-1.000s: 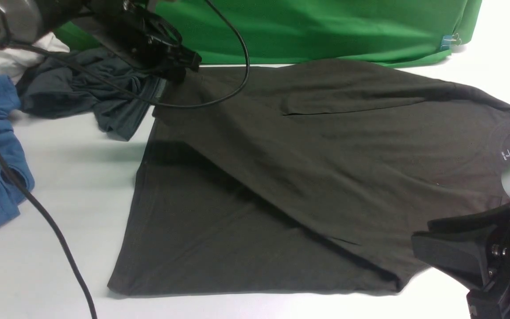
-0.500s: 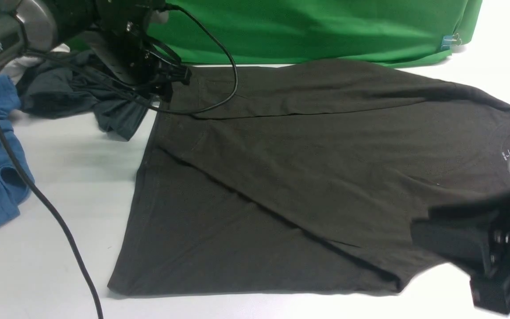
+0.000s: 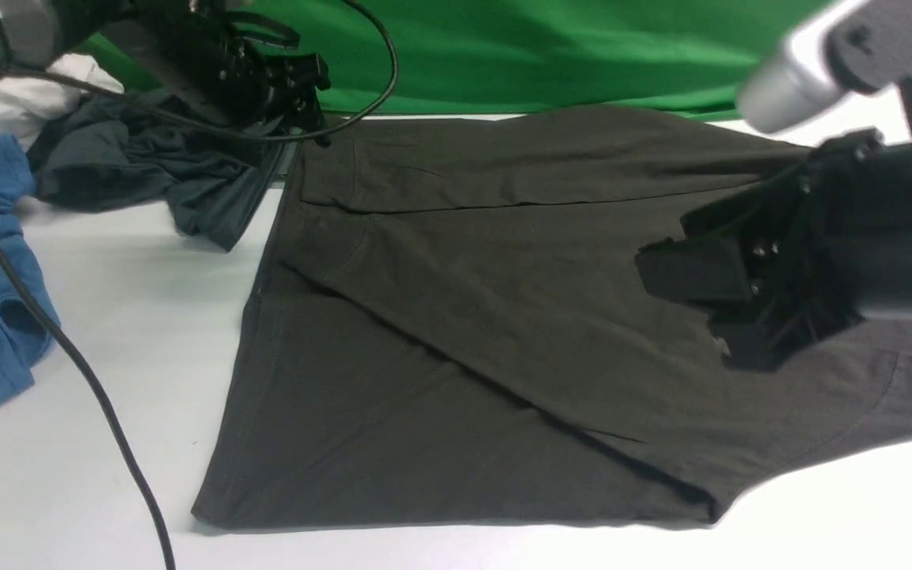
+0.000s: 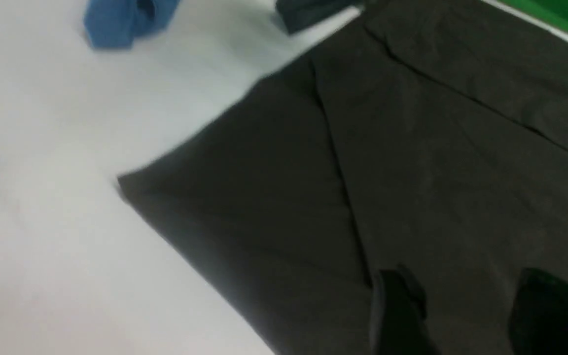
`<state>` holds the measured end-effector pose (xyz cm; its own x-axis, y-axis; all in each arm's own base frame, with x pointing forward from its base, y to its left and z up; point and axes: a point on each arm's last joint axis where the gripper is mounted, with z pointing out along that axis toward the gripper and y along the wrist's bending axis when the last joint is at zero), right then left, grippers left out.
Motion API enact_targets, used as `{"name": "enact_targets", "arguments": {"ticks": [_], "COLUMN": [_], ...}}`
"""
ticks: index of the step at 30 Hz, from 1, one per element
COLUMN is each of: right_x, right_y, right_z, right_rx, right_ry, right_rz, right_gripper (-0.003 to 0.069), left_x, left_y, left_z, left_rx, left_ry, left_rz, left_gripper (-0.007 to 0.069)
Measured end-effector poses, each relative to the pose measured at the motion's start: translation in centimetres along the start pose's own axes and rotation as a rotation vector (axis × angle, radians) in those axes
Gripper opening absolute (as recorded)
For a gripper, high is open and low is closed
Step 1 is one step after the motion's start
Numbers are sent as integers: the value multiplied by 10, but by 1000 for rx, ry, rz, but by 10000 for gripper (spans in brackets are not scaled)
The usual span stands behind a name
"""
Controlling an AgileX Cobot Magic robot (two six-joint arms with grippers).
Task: Fold a long-sleeved shirt on a white desktop.
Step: 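Grab the top left corner of the dark shirt with the left gripper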
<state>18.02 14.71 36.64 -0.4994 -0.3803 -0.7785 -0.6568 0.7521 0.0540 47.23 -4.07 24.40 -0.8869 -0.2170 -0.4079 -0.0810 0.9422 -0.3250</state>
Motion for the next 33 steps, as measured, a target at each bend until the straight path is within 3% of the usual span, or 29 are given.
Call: {"name": "enact_targets", "arguments": {"ticks": [7, 14, 33], "right_x": [-12, -13, -17], "right_y": [1, 1, 1], "right_z": [-2, -2, -1], "right_rx": [-11, -12, -9], "right_ry": [-7, -15, -52], "right_rz": [89, 94, 83], "right_gripper": [342, 342, 342], "left_x": [-9, -16, -18], "left_y": [42, 35, 38], "left_z": [58, 85, 94], "left_rx": [112, 162, 150], "left_ry": [73, 90, 68], "left_rz": [-81, -51, -56], "left_gripper": [581, 580, 577]}}
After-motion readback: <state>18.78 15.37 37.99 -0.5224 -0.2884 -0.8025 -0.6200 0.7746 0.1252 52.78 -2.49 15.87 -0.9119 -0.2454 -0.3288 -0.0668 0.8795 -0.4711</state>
